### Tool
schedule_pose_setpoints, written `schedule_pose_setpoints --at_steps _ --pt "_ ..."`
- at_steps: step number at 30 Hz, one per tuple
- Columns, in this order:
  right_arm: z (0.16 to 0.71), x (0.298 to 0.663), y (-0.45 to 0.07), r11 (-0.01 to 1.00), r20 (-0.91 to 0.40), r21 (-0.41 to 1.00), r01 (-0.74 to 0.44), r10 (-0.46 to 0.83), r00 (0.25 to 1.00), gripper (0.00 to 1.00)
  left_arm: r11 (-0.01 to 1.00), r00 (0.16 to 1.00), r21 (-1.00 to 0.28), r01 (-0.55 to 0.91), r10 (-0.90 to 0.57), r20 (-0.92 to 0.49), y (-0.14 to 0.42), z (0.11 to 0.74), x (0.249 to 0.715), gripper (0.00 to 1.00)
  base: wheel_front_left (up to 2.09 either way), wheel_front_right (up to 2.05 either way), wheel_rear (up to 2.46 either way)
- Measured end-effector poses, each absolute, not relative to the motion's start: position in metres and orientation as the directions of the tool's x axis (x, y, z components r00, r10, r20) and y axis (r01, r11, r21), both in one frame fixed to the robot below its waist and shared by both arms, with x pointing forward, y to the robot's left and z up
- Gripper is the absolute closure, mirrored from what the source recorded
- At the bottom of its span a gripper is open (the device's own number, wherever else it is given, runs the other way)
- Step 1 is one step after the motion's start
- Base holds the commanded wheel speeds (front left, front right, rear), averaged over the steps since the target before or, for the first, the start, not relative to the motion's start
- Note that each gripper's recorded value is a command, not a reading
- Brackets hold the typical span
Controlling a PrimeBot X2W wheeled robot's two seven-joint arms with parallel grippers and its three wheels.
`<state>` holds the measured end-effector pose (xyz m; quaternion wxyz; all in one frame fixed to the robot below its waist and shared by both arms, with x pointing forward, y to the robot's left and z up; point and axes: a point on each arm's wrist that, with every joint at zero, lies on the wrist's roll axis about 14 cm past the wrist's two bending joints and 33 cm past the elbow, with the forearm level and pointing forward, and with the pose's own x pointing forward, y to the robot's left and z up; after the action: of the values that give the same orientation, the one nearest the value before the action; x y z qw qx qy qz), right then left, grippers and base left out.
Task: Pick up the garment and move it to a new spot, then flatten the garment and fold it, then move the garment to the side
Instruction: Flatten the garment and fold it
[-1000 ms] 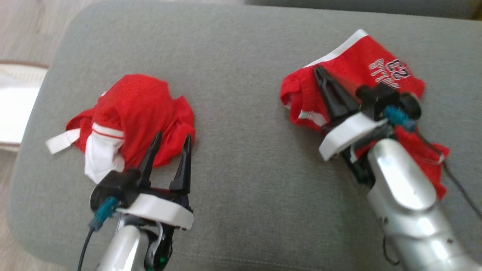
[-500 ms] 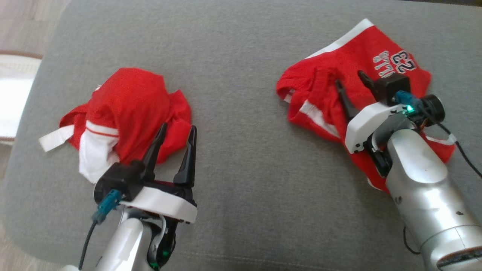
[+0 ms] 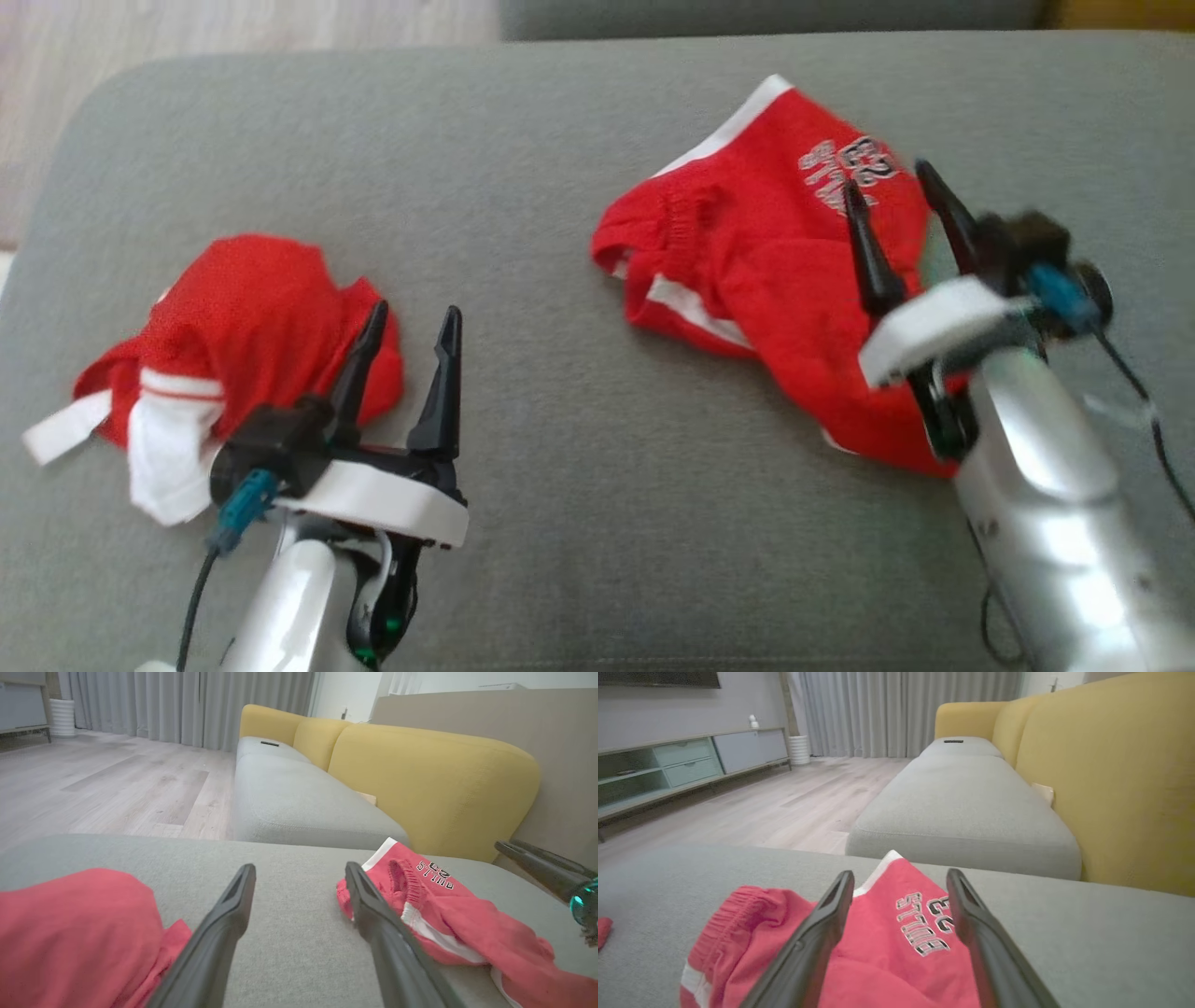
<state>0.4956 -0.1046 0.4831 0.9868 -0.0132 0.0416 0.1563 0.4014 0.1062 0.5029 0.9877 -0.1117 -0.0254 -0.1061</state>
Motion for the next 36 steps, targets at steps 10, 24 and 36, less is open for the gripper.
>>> schedule_pose_setpoints --at_steps 10,24,36 --pt "0.489 0.408 -0.166 0.987 0.012 0.114 -0.109 0.108 0.994 0.00 0.932 0.956 -0.220 0.289 -0.269 0.119 0.081 0.518 0.400 0.00 0.00 0.00 0.00" --pt "0.423 0.349 -0.195 0.965 -0.181 0.254 0.066 -0.019 0.983 0.00 0.921 0.949 -0.229 0.316 -0.302 0.094 0.070 0.509 0.394 0.00 0.00 0.00 0.00" --pt "0.395 0.365 -0.168 0.943 -0.291 0.332 0.042 0.060 0.955 0.00 0.931 0.960 -0.235 0.280 -0.273 0.062 0.081 0.498 0.394 0.00 0.00 0.00 0.00"
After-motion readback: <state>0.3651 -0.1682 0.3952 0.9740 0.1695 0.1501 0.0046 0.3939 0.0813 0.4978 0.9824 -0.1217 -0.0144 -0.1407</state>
